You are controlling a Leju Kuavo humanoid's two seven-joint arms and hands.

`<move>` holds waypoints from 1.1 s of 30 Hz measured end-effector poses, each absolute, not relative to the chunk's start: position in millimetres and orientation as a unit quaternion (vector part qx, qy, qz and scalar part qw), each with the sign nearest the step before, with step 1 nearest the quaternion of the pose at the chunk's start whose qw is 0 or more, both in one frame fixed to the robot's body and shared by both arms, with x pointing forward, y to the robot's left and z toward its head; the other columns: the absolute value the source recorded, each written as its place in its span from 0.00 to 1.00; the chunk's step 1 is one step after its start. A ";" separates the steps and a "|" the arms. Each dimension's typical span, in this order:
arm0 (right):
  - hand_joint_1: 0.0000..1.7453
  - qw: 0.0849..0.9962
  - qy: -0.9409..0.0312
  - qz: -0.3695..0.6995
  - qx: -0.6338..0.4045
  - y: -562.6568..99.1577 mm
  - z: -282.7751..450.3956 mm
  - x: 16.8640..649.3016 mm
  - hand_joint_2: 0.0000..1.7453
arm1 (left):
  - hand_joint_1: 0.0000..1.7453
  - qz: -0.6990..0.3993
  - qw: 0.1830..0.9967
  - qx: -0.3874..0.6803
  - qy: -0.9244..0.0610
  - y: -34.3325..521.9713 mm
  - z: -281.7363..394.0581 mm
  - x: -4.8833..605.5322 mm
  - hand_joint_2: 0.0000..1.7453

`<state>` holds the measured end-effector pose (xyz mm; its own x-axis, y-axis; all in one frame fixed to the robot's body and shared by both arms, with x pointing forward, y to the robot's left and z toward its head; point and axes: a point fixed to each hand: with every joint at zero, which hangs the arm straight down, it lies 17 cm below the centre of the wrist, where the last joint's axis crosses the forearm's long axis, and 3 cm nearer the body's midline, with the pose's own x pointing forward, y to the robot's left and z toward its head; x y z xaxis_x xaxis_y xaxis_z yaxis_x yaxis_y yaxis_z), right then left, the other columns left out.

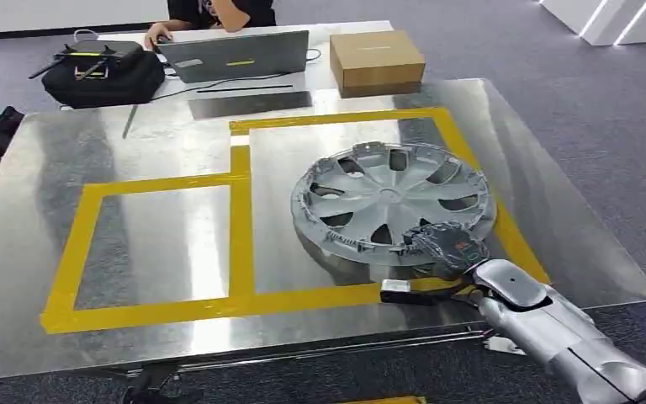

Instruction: Take the parts from the cabinet and place them on the table.

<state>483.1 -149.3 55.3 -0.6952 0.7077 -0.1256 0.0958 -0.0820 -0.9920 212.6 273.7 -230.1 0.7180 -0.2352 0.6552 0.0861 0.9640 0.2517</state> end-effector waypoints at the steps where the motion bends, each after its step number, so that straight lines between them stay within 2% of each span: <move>1: 1.00 0.230 -0.636 0.665 -0.317 -150.7 55.6 484.5 1.00 | 0.00 -0.086 0.920 0.103 -0.367 274.1 -229.4 213.6 1.00; 2: 1.00 0.230 -0.634 0.666 -0.319 -152.7 55.5 486.2 1.00 | 0.00 -0.084 0.920 0.103 -0.369 274.2 -228.9 214.5 1.00; 3: 0.00 0.232 -0.632 0.666 -0.321 -154.9 55.4 488.3 0.00 | 0.00 -0.083 0.920 0.103 -0.370 274.3 -228.5 215.5 1.00; 23: 0.00 0.282 -0.626 0.641 -0.343 -187.8 59.9 507.2 0.00 | 0.00 -0.075 0.920 0.111 -0.367 278.1 -228.3 217.3 1.00; 24: 0.00 0.282 -0.627 0.640 -0.344 -188.1 61.0 507.5 0.00 | 0.00 -0.074 0.920 0.111 -0.368 278.5 -228.2 217.4 0.00; 33: 0.00 0.278 -0.677 0.587 -0.346 -176.8 90.1 499.5 0.00 | 0.00 -0.062 0.921 0.114 -0.367 280.8 -228.3 216.6 0.00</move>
<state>499.5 -176.8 90.1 -0.6057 0.7951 -0.0296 0.1409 0.0706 -0.9875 216.6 280.8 -228.3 0.7234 -0.1976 0.6616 0.0299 0.9662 0.2559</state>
